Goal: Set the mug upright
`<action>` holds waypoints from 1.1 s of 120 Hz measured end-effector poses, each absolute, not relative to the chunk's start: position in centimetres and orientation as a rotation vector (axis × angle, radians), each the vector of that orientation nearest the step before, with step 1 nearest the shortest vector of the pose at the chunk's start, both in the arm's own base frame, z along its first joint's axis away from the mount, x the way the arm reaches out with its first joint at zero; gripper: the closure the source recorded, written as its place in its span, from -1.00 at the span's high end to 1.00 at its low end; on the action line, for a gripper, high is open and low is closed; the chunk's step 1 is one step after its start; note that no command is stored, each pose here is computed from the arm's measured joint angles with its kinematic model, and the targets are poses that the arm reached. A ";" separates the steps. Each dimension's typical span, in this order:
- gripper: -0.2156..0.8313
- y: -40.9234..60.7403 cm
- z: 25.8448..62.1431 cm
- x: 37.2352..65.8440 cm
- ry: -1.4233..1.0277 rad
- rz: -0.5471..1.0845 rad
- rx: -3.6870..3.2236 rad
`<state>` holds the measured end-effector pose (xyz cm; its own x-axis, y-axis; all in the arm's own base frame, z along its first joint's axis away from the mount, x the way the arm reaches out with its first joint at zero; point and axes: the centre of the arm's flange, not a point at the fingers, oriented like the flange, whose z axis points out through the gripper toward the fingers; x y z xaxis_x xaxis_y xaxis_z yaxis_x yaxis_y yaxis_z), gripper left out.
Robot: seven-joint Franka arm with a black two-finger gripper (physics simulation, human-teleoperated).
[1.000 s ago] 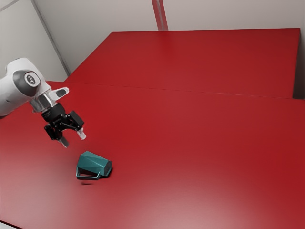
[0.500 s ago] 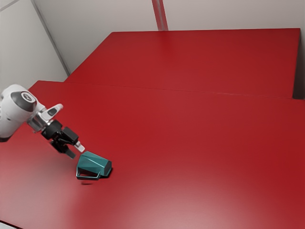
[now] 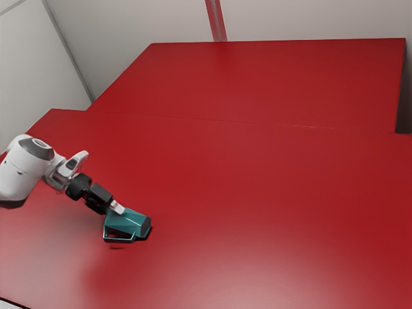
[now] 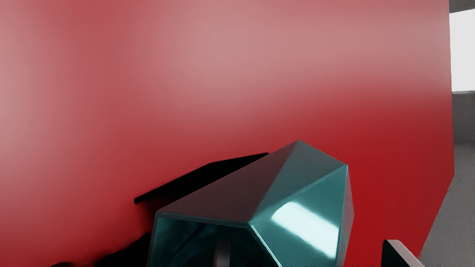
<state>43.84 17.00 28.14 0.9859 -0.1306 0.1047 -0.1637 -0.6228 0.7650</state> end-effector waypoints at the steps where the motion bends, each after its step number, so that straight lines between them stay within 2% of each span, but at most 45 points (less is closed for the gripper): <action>1: 0.13 17.0 28.1 43.8 -0.206 0.049 2.248; 12: -0.18 16.6 28.2 43.6 -0.236 0.061 2.226; 21: -0.36 16.4 28.3 43.5 -0.262 0.069 2.211; 53: -0.76 15.6 29.8 43.5 -0.356 0.103 2.181; 93: -0.88 14.6 31.2 43.8 -0.445 0.153 2.192; 132: -0.89 8.7 35.6 46.9 -0.710 0.244 2.390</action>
